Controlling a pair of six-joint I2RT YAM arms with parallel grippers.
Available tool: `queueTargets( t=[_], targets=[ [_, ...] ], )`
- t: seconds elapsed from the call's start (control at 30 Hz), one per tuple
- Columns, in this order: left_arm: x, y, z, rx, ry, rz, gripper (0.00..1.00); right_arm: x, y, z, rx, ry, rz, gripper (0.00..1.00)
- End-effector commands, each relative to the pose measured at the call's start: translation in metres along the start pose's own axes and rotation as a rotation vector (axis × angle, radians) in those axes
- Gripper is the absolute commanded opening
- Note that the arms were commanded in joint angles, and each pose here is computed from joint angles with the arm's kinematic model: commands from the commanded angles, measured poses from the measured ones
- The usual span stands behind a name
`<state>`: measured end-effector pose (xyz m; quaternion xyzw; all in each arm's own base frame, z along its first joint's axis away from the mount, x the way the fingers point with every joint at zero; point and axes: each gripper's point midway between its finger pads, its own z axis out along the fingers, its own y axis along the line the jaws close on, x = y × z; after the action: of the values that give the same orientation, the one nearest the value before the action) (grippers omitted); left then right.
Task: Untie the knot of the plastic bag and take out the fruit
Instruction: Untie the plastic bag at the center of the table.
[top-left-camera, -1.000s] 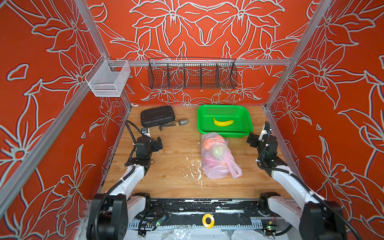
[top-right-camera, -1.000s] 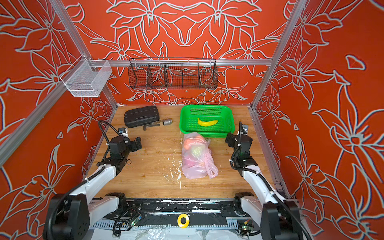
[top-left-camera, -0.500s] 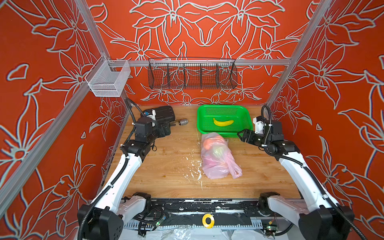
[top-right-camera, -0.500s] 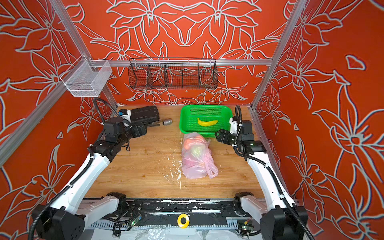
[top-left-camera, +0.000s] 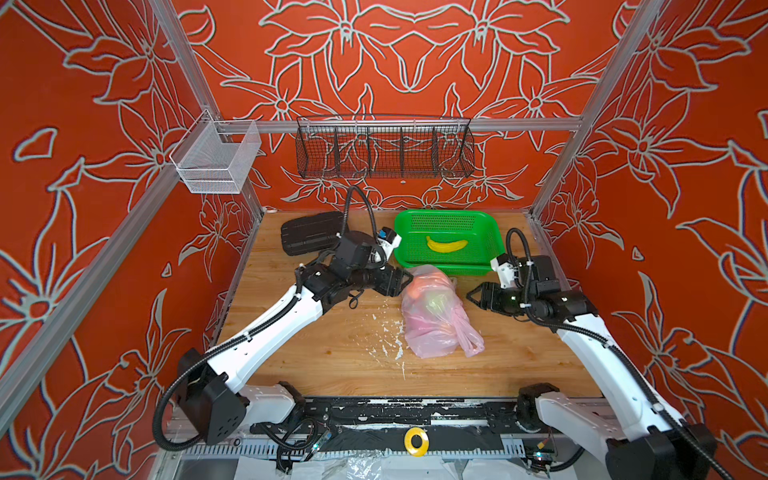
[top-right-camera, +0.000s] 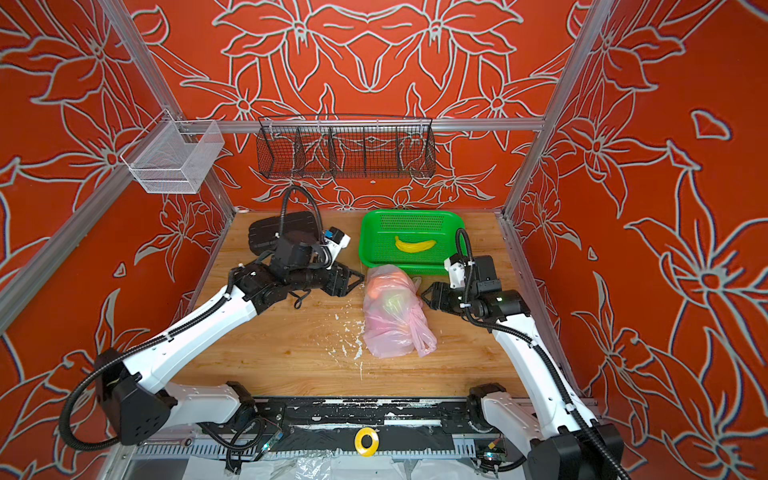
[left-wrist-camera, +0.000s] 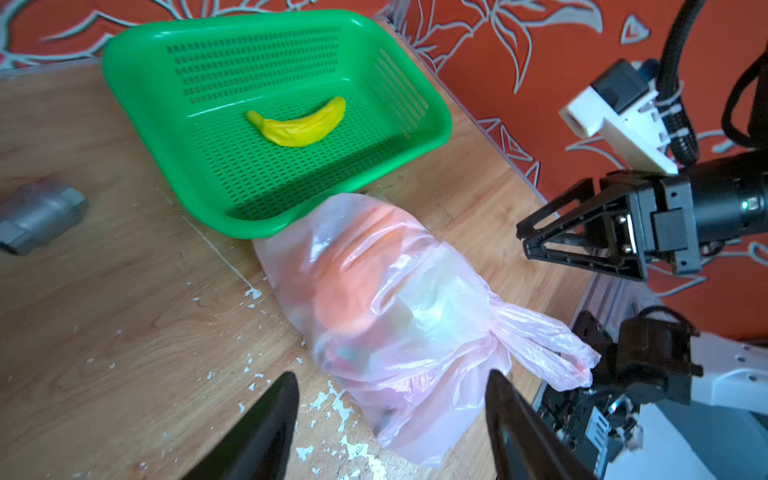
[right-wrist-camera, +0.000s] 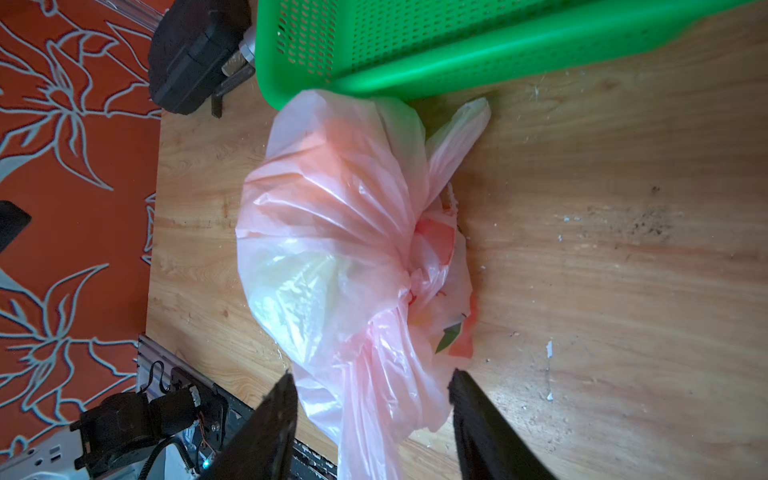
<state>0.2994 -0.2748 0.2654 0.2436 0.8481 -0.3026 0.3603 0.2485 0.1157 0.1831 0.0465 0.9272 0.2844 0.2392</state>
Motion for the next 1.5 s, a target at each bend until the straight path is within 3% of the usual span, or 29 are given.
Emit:
queueTargets(
  t=[0.0,0.2,0.4,0.53,0.63,0.73,0.87,1.0,1.13,1.47],
  targets=[
    [0.013,-0.010,0.022,-0.001,0.103,0.097,0.70,0.016,-0.006,0.009,-0.011,0.038,-0.017,0.60],
    [0.022,-0.028,0.061,-0.024,0.188,0.197,0.67,0.015,-0.013,0.041,-0.060,0.033,0.001,0.58],
    [0.023,-0.038,0.075,0.009,0.192,0.200,0.67,0.027,-0.008,0.064,-0.155,0.099,0.046,0.51],
    [0.024,-0.038,0.081,0.001,0.223,0.212,0.67,0.030,-0.014,0.069,-0.144,0.105,0.044,0.32],
    [0.027,-0.039,0.087,-0.019,0.254,0.242,0.69,0.029,-0.016,0.070,-0.138,0.084,0.046,0.09],
    [0.031,-0.042,0.094,-0.041,0.274,0.287,0.78,0.028,-0.015,0.068,-0.140,0.069,0.045,0.00],
    [0.033,-0.051,0.107,-0.047,0.290,0.360,0.92,0.023,-0.010,0.059,-0.148,0.026,0.022,0.00],
    [0.036,-0.054,0.123,-0.058,0.315,0.403,0.94,0.015,-0.002,0.048,-0.176,-0.040,0.000,0.00],
    [0.039,-0.055,0.138,-0.052,0.343,0.418,0.87,0.012,0.005,0.042,-0.205,-0.062,-0.010,0.00],
    [0.049,-0.052,0.151,-0.063,0.391,0.388,0.36,0.005,0.007,0.039,-0.203,-0.085,-0.014,0.00]
  ],
)
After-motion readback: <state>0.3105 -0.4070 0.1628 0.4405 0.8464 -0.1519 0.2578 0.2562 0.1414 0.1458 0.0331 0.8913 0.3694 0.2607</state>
